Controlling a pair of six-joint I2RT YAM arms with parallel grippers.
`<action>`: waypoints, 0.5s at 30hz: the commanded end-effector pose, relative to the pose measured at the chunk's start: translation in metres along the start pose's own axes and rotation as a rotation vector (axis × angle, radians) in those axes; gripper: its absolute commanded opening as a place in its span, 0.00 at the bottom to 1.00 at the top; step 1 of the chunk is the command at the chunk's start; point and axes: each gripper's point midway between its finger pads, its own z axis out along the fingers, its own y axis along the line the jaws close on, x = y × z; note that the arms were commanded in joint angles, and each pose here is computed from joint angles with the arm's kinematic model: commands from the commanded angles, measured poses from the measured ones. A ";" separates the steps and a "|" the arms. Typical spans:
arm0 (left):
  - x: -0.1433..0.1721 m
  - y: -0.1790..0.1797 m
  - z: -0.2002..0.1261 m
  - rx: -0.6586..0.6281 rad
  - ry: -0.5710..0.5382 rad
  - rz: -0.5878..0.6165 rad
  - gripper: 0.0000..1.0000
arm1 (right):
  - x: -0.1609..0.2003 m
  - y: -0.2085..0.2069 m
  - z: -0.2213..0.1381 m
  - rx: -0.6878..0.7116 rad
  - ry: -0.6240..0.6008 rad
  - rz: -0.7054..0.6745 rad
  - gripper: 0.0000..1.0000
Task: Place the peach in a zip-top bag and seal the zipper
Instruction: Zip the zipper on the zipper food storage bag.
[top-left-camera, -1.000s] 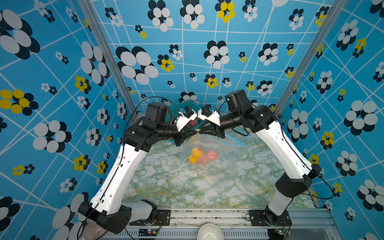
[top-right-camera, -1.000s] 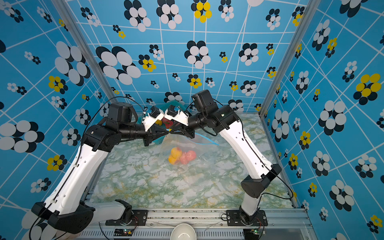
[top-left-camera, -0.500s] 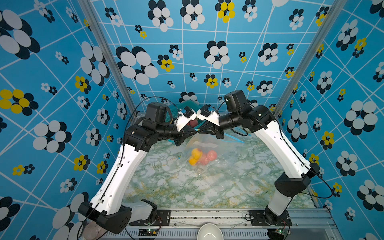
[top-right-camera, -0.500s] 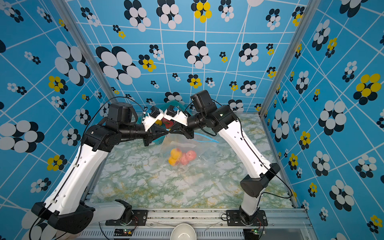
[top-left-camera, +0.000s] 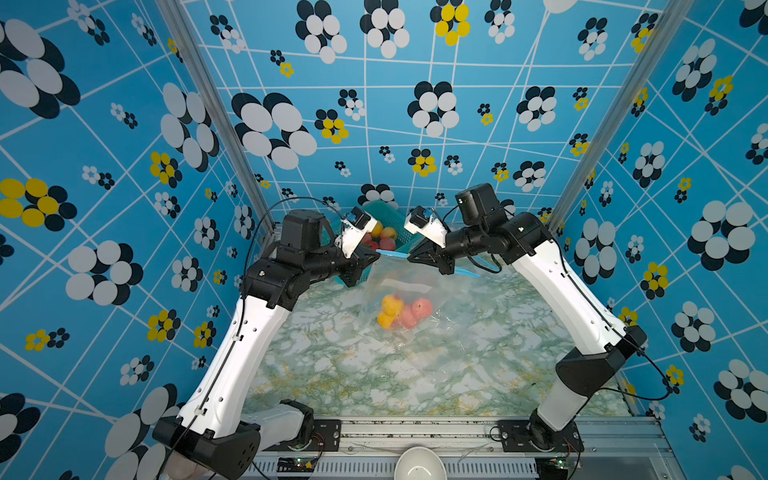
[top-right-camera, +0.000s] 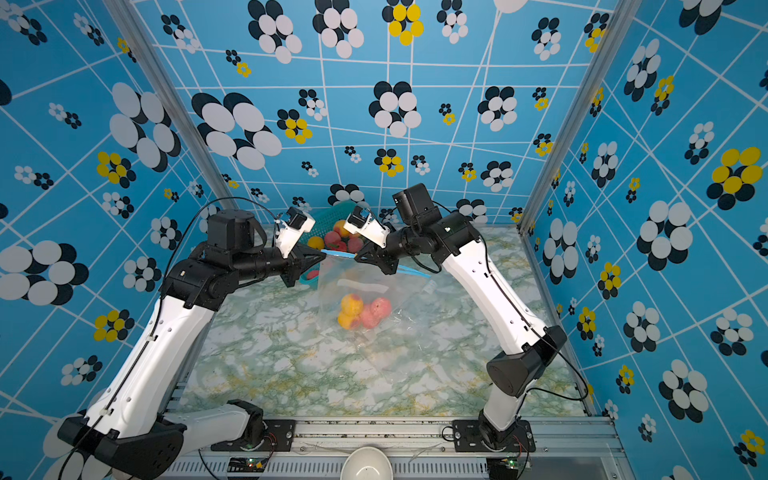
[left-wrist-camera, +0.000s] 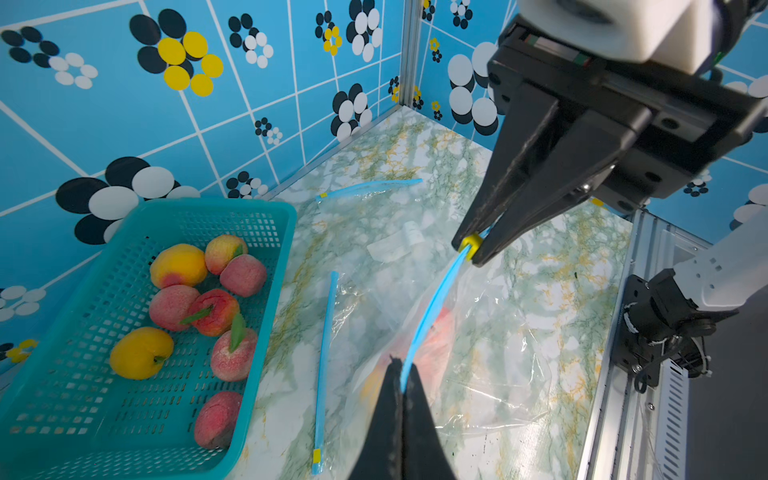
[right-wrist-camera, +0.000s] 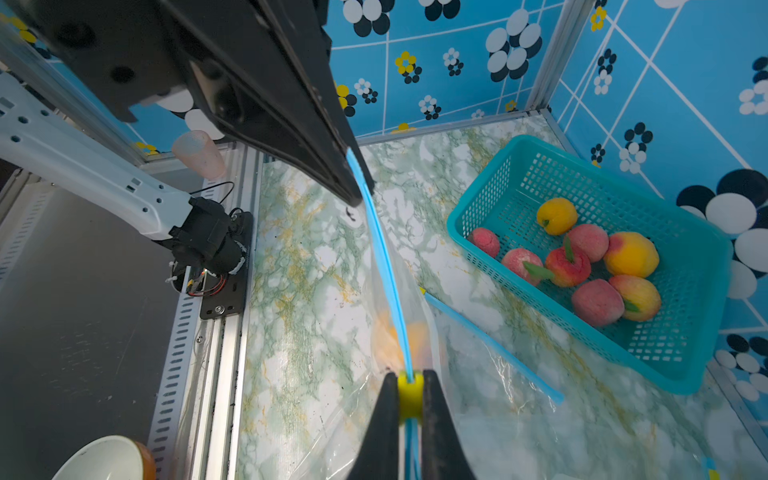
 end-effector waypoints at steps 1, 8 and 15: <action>-0.014 0.030 -0.020 -0.169 -0.083 -0.038 0.00 | 0.019 -0.016 -0.029 0.156 0.057 0.102 0.04; -0.002 0.049 -0.016 -0.238 -0.107 -0.113 0.00 | 0.073 -0.033 -0.062 0.361 0.159 0.257 0.04; 0.004 0.057 -0.011 -0.258 -0.106 -0.143 0.00 | 0.103 -0.035 -0.080 0.442 0.207 0.314 0.04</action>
